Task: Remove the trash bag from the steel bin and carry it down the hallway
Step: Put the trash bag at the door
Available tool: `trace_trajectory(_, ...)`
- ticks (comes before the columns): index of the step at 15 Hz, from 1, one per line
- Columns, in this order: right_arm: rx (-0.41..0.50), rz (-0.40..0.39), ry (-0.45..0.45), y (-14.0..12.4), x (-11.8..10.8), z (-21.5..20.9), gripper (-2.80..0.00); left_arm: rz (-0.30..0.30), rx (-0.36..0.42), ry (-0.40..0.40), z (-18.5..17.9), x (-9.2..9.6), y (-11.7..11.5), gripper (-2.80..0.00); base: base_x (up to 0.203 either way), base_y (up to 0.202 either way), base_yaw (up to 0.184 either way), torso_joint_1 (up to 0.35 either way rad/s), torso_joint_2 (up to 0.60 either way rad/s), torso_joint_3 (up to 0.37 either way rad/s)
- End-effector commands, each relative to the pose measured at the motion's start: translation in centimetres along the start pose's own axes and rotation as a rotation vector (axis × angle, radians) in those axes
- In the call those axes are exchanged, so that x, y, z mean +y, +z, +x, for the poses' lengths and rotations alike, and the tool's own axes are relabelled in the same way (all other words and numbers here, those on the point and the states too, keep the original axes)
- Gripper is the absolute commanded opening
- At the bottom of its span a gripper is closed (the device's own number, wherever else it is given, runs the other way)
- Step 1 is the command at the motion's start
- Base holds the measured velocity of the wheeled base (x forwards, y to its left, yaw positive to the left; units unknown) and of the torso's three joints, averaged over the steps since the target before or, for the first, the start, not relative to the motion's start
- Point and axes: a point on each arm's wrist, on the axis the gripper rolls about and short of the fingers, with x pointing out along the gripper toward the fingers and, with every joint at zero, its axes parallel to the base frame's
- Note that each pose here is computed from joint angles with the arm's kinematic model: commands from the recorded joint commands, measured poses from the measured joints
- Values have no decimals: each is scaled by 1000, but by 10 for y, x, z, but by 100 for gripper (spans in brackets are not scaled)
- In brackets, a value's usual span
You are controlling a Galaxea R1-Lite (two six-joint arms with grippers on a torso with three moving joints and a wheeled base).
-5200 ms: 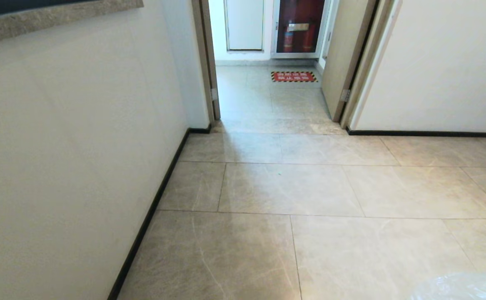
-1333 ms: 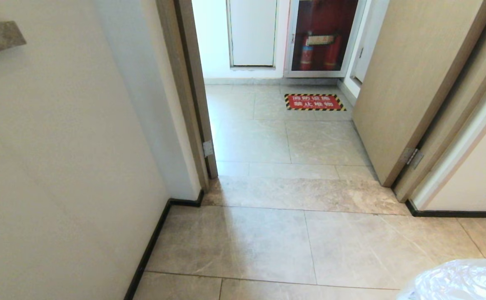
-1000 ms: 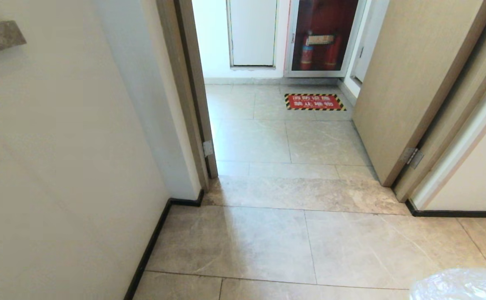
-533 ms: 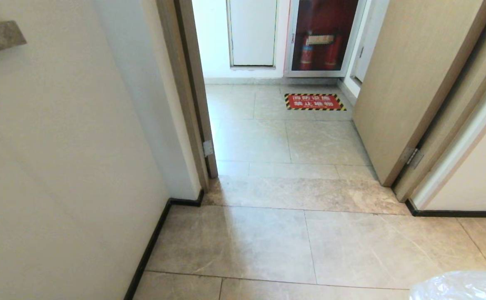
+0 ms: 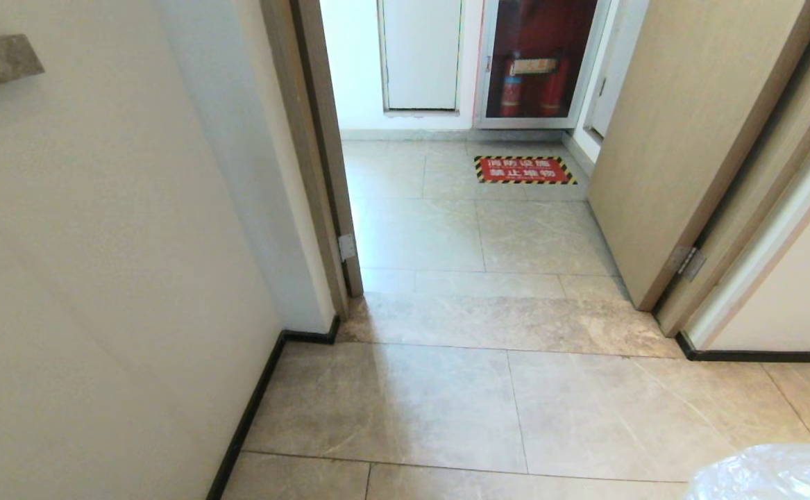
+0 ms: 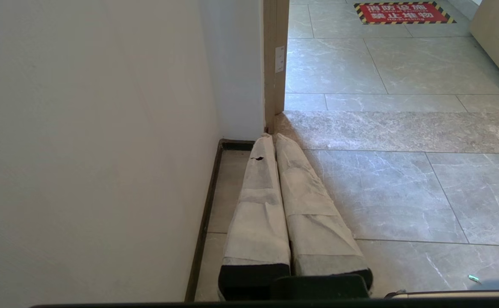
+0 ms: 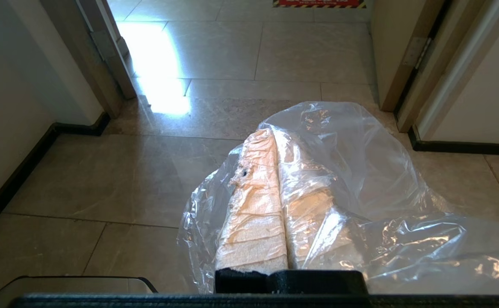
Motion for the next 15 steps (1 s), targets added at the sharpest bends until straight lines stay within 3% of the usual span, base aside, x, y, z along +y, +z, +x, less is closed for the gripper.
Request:
trace_trajectory(1,1,0,1,0,0,0,-280,0,12,1,1,0,-3,-280,0,0,0,0,0,0)
trace_trajectory(15,1,0,1,0,0,0,-280,0,12,1,1,0,-3,-280,0,0,0,0,0,0)
